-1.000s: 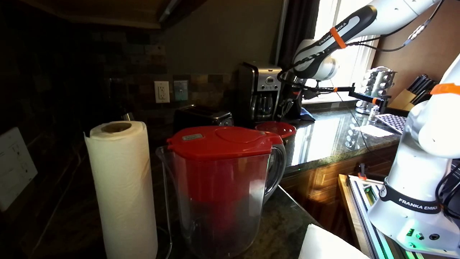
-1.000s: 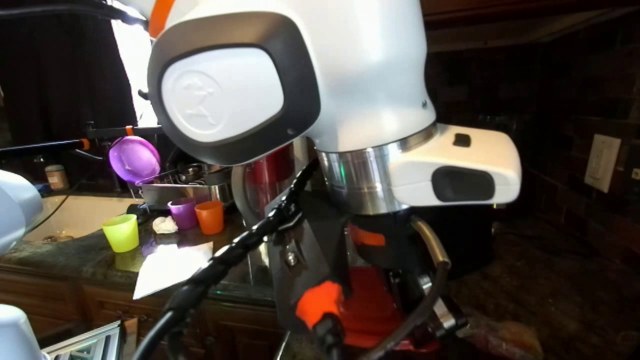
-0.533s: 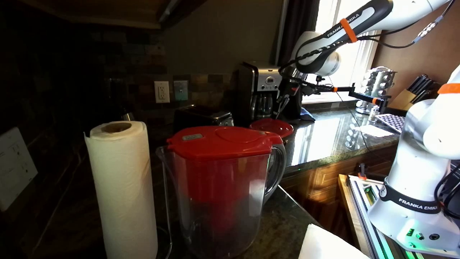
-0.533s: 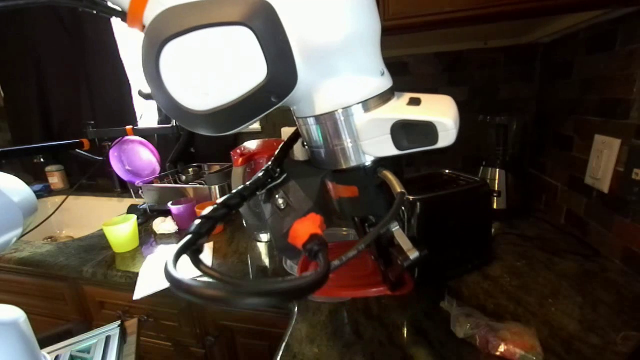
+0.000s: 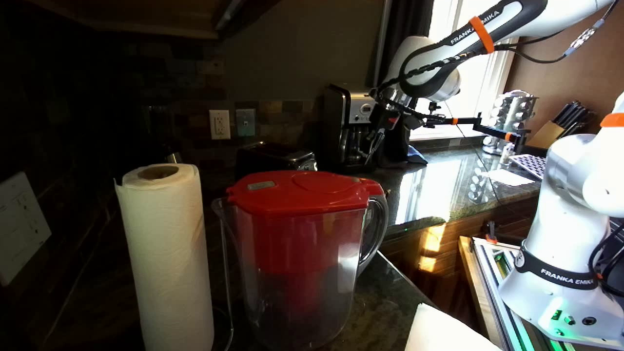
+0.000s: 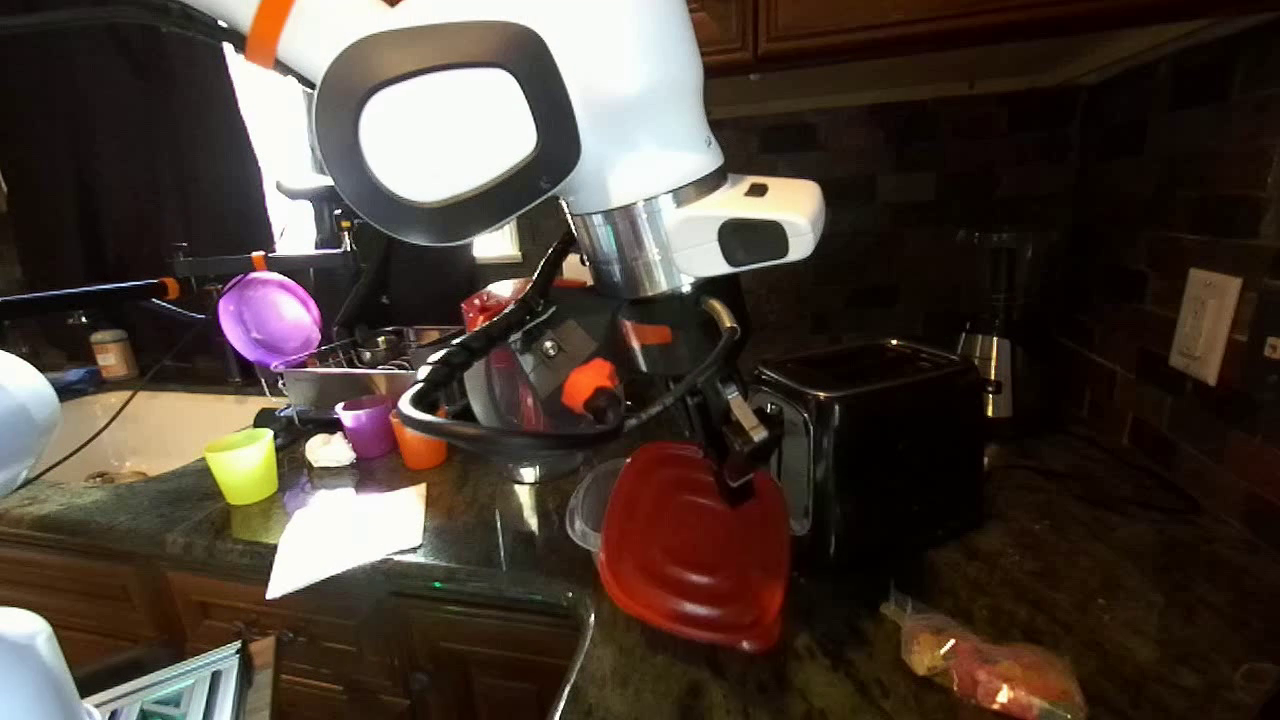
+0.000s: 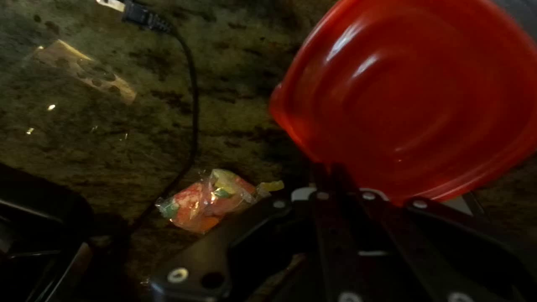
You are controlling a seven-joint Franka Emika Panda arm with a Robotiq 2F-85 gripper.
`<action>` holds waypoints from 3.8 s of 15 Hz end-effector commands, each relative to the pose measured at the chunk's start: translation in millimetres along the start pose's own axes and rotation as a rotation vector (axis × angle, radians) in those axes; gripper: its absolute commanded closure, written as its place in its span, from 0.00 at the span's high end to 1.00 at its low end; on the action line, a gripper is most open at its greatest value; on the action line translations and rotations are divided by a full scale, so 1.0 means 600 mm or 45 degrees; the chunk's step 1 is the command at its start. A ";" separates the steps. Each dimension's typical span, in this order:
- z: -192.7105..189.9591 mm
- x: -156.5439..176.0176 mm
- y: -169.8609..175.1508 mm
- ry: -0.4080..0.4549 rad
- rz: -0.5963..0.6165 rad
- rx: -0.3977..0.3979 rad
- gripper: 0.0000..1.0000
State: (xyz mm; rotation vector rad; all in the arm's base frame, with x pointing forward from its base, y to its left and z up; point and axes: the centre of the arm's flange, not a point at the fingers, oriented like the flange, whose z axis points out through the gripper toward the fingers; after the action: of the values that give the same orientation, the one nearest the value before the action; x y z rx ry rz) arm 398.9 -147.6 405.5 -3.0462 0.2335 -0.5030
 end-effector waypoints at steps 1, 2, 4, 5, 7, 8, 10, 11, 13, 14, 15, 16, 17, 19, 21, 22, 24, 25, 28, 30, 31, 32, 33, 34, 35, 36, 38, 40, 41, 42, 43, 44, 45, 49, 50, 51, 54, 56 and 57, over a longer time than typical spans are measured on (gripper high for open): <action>0.012 -0.009 -0.040 -0.023 0.050 0.059 0.02; 0.017 -0.007 -0.048 -0.033 0.056 0.069 0.02; 0.023 -0.005 -0.059 -0.043 0.067 0.088 0.02; 0.024 -0.004 -0.062 -0.045 0.072 0.092 0.02; 0.020 -0.001 -0.059 -0.044 0.076 0.103 0.34; 0.017 0.001 -0.052 -0.049 0.067 0.118 0.34; 0.011 0.005 -0.028 -0.064 0.015 0.148 0.48; 0.010 0.007 -0.011 -0.085 -0.018 0.162 0.55; 0.009 0.007 0.021 -0.138 -0.087 0.192 0.70; 0.009 0.007 0.038 -0.182 -0.137 0.207 0.79; 0.012 0.006 0.052 -0.219 -0.175 0.217 0.85; 0.014 0.006 0.064 -0.251 -0.207 0.232 0.92; 0.020 0.007 0.076 -0.276 -0.243 0.236 1.00; 0.009 -0.008 0.059 -0.226 -0.200 0.232 0.89; 0.018 -0.004 0.071 -0.244 -0.225 0.231 1.00; 0.022 -0.002 0.072 -0.250 -0.228 0.229 1.00; 0.026 0.000 0.073 -0.258 -0.232 0.227 1.00; 0.030 -0.002 0.072 -0.268 -0.270 0.185 1.00; 0.057 0.002 0.092 -0.335 -0.412 0.129 1.00; 0.079 -0.001 0.103 -0.374 -0.493 0.097 1.00; 0.090 -0.004 0.107 -0.380 -0.534 0.089 1.00; 0.102 -0.006 0.110 -0.383 -0.574 0.087 1.00; 0.112 -0.006 0.113 -0.378 -0.608 0.074 1.00; 0.121 -0.006 0.114 -0.366 -0.644 0.078 1.00; 0.133 -0.005 0.116 -0.341 -0.667 0.055 1.00; 0.141 -0.004 0.117 -0.320 -0.683 0.049 1.00; 0.160 -0.001 0.121 -0.283 -0.710 0.030 1.00; 0.178 -0.002 0.124 -0.277 -0.730 0.029 1.00; 0.185 -0.003 0.124 -0.276 -0.738 0.033 1.00; 0.194 -0.003 0.125 -0.282 -0.743 0.040 1.00; 0.202 -0.004 0.125 -0.284 -0.750 0.049 1.00; 0.209 -0.005 0.126 -0.287 -0.753 0.060 1.00; 0.216 -0.005 0.126 -0.289 -0.757 0.070 1.00; 0.240 -0.008 0.129 -0.297 -0.750 0.104 1.00; 0.245 -0.007 0.131 -0.297 -0.743 0.110 1.00; 0.249 -0.007 0.133 -0.300 -0.738 0.119 1.00; 0.258 -0.006 0.141 -0.306 -0.716 0.130 1.00; 0.264 -0.004 0.145 -0.311 -0.706 0.134 0.78; 0.266 -0.003 0.146 -0.313 -0.702 0.139 0.73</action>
State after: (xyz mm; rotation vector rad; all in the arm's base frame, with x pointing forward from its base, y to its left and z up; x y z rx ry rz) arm 430.1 -222.7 258.2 -3.0061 -0.6375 -0.1305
